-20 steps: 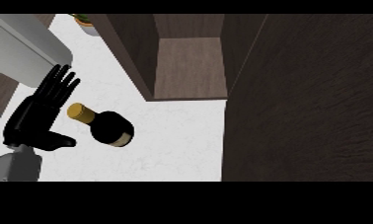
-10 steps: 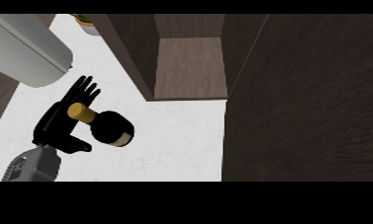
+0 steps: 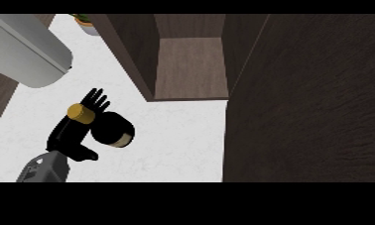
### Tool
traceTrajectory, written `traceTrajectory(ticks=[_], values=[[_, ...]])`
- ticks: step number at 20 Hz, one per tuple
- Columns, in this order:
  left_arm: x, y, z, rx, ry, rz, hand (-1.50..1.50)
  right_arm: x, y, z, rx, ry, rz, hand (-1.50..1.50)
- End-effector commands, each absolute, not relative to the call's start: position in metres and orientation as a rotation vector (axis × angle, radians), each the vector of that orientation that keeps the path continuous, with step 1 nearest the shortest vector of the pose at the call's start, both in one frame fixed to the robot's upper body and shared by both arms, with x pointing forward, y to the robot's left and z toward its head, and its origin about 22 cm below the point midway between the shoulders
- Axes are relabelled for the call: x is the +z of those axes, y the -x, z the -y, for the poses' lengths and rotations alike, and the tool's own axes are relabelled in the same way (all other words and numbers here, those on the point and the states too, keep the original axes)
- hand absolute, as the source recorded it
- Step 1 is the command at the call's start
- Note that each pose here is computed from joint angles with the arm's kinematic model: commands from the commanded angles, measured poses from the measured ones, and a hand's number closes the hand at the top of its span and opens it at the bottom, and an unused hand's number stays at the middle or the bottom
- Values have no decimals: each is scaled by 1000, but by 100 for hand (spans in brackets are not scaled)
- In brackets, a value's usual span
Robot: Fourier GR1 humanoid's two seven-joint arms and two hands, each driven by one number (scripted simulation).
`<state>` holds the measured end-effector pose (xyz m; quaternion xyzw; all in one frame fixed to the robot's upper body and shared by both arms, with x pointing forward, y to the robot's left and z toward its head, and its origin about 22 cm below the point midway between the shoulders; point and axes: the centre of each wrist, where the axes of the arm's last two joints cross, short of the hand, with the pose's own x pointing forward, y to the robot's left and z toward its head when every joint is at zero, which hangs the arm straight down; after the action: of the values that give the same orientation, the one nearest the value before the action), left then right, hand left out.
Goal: Pick up the wine, place it into the cabinet and close the cabinet
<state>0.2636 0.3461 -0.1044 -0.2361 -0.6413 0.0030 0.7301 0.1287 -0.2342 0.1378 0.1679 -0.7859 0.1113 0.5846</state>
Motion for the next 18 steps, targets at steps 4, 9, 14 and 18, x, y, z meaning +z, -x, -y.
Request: traceTrajectory(ticks=[4, 9, 14, 18], values=[[-121, -267, -339, 46, 591, 1416, -150, 153, -118, 249, 244, -452, 1882, -150], [-139, -261, -311, 115, 608, 1426, -150, 163, -108, 242, 252, -432, 1886, -150], [-130, -275, -315, 119, 635, 1438, -150, 168, -107, 235, 237, -466, 1894, -150], [-133, -272, -315, 109, 729, 1410, 150, 154, -107, 233, 236, -453, 1877, -150]])
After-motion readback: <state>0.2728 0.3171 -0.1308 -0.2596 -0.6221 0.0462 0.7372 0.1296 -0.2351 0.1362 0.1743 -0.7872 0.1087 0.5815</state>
